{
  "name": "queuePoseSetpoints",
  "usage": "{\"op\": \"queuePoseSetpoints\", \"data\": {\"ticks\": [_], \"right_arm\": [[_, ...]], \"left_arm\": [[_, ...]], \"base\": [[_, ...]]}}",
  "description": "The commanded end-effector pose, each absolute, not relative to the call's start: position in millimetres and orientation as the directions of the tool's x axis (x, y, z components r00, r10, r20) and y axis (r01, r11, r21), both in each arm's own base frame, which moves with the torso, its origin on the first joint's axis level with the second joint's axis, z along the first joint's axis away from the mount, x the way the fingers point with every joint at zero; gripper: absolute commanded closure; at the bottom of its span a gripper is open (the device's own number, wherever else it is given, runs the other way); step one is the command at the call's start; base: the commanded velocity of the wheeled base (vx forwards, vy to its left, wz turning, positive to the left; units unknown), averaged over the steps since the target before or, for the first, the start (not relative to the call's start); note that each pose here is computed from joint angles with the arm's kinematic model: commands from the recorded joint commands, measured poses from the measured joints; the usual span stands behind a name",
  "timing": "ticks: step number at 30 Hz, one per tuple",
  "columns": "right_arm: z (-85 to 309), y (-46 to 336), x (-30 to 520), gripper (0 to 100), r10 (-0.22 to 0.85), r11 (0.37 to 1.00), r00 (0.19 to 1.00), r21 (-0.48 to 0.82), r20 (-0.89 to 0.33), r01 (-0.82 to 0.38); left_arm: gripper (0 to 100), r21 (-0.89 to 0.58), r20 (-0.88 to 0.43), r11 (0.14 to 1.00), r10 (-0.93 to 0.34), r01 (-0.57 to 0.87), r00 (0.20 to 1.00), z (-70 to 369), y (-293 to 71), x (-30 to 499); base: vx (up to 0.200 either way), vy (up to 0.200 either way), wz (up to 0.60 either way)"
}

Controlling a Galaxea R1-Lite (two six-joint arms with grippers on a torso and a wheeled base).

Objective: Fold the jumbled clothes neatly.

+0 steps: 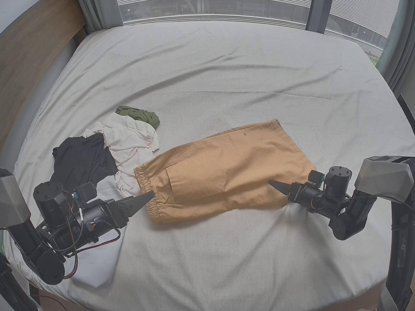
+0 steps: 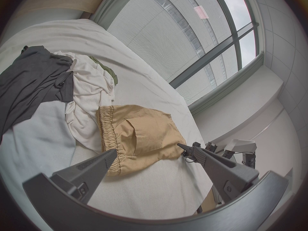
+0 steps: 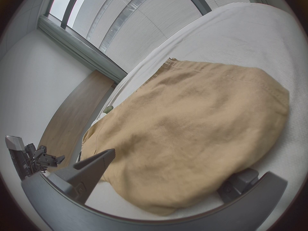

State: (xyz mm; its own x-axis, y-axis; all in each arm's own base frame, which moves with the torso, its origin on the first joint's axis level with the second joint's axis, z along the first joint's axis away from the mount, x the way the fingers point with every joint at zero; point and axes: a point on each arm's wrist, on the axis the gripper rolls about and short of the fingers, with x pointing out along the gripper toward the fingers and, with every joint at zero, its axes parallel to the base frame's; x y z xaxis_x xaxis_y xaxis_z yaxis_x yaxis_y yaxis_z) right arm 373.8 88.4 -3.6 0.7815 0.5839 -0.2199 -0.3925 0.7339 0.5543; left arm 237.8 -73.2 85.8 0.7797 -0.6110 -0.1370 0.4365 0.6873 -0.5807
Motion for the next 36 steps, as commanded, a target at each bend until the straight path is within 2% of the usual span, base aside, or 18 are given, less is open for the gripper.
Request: {"op": "queuePoseSetpoints", "data": {"ticks": [1, 9, 16, 17, 29, 36], "right_arm": [[-13, 96, 377, 0, 0.598, 0.727, 0.768, 0.56, -0.23, -0.398], [-6, 102, 382, 0, 0.606, 0.69, 0.778, 0.597, -0.166, -0.41], [-13, 104, 386, 0, 0.573, 0.707, 0.802, 0.596, -0.166, -0.382], [-13, 104, 386, 100, 0.573, 0.707, 0.802, 0.596, -0.168, -0.381], [-17, 106, 380, 100, 0.58, 0.707, 0.793, 0.601, -0.189, -0.374], [-5, 108, 368, 100, 0.591, 0.702, 0.784, 0.6, -0.19, -0.383]], "left_arm": [[0, -0.581, -0.137, 0.687, -0.611, 0.437, 0.779, 86, -73, 238], [0, -0.58, -0.138, 0.687, -0.611, 0.436, 0.779, 85, -73, 238], [0, -0.581, -0.139, 0.688, -0.611, 0.436, 0.779, 85, -73, 238], [0, -0.581, -0.139, 0.688, -0.611, 0.436, 0.779, 85, -73, 238], [0, -0.583, -0.142, 0.688, -0.611, 0.433, 0.779, 84, -73, 238], [0, -0.582, -0.141, 0.687, -0.611, 0.434, 0.779, 85, -73, 238]], "base": [[0.0, 0.0, 0.0], [0.0, 0.0, 0.0], [0.0, 0.0, 0.0], [0.0, 0.0, 0.0], [0.0, 0.0, 0.0], [0.0, 0.0, 0.0]]}}
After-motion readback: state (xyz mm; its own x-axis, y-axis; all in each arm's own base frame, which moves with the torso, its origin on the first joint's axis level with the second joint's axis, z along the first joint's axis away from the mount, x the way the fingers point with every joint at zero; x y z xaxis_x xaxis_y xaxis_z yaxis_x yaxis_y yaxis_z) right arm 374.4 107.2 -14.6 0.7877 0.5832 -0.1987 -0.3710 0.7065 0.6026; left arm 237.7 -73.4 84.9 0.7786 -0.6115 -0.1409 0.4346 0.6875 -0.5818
